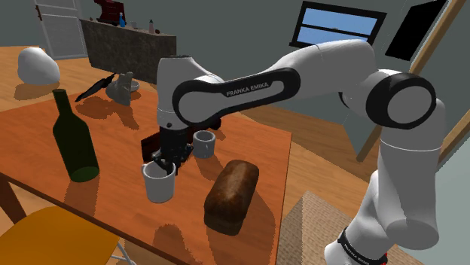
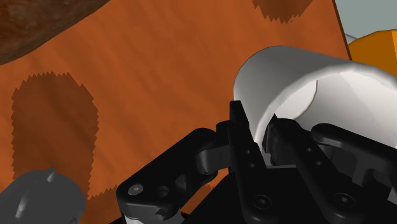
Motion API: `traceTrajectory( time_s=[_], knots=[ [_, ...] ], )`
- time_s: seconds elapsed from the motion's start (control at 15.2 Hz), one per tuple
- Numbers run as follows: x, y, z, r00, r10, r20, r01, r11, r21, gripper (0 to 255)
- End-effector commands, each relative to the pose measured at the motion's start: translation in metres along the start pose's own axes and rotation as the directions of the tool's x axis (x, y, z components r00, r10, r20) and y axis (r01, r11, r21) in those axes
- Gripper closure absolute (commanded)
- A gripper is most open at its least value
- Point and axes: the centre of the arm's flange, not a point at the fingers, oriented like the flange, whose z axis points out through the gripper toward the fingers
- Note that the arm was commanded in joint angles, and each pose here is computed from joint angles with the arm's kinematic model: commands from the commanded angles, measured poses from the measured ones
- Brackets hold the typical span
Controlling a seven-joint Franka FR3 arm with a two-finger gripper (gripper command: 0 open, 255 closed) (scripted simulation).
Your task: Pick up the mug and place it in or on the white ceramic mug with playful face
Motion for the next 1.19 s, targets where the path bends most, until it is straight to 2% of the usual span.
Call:
traceTrajectory(
  time_s=[0.0, 1.12],
  knots=[
    [0.0, -0.001, -0.01, 1.0, 0.0, 0.0, 0.0, 1.0, 0.0, 255],
    [-0.005, -0.007, -0.1, 1.0, 0.0, 0.0, 0.0, 1.0, 0.0, 255]
  ],
)
